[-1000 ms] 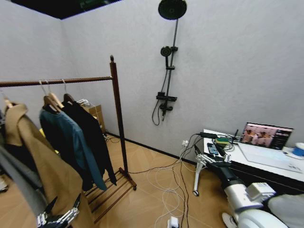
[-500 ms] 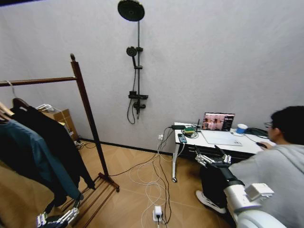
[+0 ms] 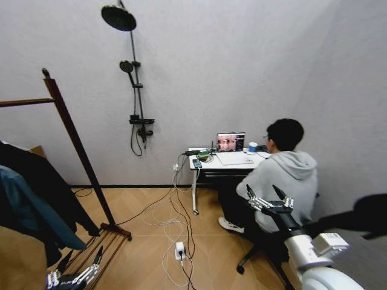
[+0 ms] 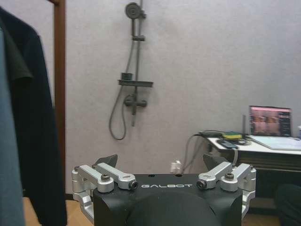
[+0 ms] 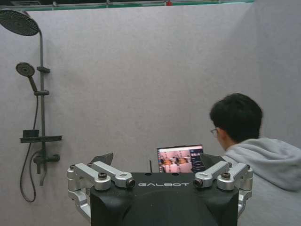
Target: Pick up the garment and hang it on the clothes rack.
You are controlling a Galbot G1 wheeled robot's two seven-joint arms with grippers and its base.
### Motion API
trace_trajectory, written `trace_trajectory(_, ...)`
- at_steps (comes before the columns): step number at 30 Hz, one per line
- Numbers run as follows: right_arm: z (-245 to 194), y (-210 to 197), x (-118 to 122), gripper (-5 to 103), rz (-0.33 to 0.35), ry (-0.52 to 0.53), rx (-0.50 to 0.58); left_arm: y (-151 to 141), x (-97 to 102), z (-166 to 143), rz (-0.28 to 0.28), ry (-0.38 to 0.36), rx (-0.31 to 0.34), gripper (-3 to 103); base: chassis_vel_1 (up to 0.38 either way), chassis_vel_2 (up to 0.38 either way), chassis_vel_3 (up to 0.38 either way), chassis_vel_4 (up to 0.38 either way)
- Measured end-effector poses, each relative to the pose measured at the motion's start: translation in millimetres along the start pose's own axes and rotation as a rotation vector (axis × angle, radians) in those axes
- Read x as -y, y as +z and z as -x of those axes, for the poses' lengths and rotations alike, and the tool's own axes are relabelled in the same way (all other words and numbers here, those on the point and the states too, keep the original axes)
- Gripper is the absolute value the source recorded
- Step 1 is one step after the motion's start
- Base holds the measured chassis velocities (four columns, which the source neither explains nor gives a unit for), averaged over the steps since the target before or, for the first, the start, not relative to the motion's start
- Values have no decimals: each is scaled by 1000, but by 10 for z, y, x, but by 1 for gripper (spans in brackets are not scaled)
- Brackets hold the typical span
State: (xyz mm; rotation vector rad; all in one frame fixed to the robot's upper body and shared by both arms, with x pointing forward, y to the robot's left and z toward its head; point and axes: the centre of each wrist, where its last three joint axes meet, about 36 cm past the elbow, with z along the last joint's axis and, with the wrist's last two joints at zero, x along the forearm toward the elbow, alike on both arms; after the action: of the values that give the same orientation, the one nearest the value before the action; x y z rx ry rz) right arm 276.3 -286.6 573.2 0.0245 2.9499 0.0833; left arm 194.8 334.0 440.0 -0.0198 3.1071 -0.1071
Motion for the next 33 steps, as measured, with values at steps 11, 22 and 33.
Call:
trace_trajectory(11,0,30,-56,100,13,-14,-15,0,0,0,0,0,0,100,128,-371,-379,129)
trace_trajectory(22,12,80,-190,100,26,-40,-36,0,0,0,0,0,0,100,177,-337,-344,175)
trace_trajectory(33,42,89,-288,100,30,-61,-28,0,0,0,0,-1,0,100,268,-243,-256,258)
